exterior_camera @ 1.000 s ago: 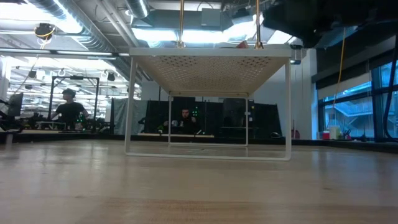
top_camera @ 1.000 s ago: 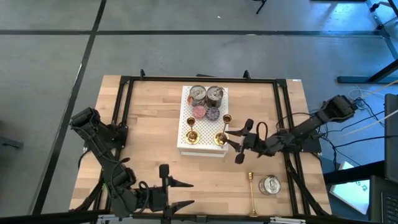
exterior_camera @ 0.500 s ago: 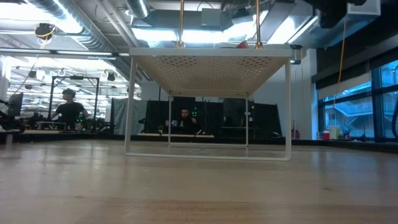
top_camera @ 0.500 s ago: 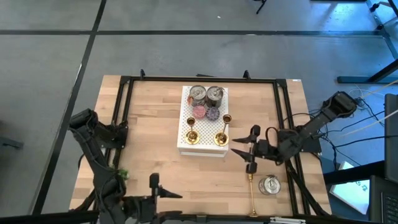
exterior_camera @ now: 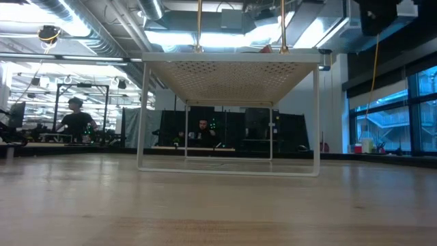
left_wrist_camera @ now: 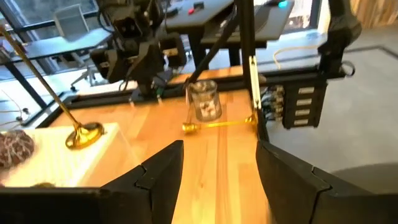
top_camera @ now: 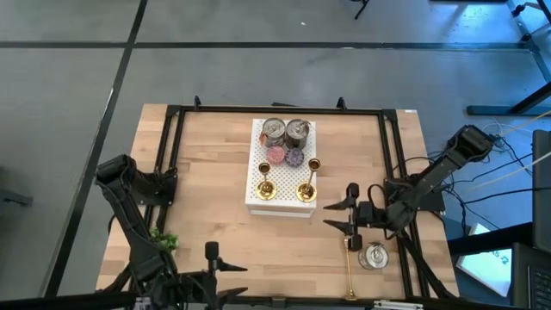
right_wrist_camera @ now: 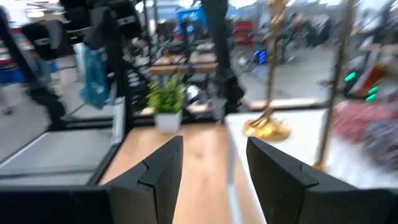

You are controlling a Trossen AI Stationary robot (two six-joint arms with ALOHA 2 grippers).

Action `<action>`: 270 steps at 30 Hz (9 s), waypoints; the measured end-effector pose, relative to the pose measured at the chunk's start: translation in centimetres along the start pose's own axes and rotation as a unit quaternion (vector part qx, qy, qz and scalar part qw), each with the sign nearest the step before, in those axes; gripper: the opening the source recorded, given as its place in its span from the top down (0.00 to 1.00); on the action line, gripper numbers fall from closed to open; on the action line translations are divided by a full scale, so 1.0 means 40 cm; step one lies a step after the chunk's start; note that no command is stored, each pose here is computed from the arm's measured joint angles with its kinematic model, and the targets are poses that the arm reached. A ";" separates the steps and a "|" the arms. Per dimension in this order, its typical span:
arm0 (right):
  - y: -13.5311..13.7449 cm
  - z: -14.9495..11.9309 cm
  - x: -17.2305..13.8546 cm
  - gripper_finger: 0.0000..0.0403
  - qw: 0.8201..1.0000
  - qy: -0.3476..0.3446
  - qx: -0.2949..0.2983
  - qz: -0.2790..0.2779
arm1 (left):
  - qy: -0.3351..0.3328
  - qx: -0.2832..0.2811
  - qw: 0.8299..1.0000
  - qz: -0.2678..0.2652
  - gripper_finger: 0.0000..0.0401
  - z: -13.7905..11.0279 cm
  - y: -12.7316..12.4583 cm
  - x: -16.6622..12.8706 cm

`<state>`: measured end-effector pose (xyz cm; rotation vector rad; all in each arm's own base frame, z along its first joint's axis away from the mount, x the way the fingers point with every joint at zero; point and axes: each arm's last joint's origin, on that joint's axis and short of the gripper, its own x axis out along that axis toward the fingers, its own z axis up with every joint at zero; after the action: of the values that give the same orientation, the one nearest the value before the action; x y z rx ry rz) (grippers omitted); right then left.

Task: Pick & Place candle stick holders
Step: Put the silver scented candle on the shelf

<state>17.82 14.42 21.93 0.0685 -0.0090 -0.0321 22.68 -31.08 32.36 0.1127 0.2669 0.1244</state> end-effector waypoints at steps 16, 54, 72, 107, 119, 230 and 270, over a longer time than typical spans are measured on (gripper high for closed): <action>0.050 -0.035 -0.020 0.55 0.959 0.166 0.216 0.080 | 0.026 0.002 1.000 0.003 0.51 -0.052 -0.028 0.009; 0.174 0.039 -0.067 0.30 0.652 0.724 0.214 -0.064 | 0.045 -0.026 0.998 0.025 0.51 -0.188 -0.024 0.003; 0.160 0.029 -0.085 0.08 0.656 0.714 0.197 -0.145 | 0.044 -0.025 0.998 0.027 0.51 -0.188 -0.024 0.003; 0.187 -0.179 -0.064 0.06 0.644 0.714 0.154 -0.228 | 0.042 -0.034 0.998 0.029 0.64 -0.188 -0.024 0.003; 0.188 -0.168 -0.066 0.11 0.638 0.684 0.217 -0.280 | 0.042 -0.034 0.998 0.029 0.64 -0.188 -0.024 0.003; -0.447 0.305 0.336 0.11 0.738 0.563 0.268 -0.257 | 0.003 0.011 0.998 0.059 0.64 -0.249 -0.067 -0.033; -0.458 0.260 0.389 0.11 0.748 0.566 0.243 -0.246 | 0.002 0.011 0.998 0.057 0.64 -0.249 -0.068 -0.038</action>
<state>32.68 -5.05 31.19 0.6126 1.2437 -0.5203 18.85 -33.05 22.86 0.1497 0.2666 0.2354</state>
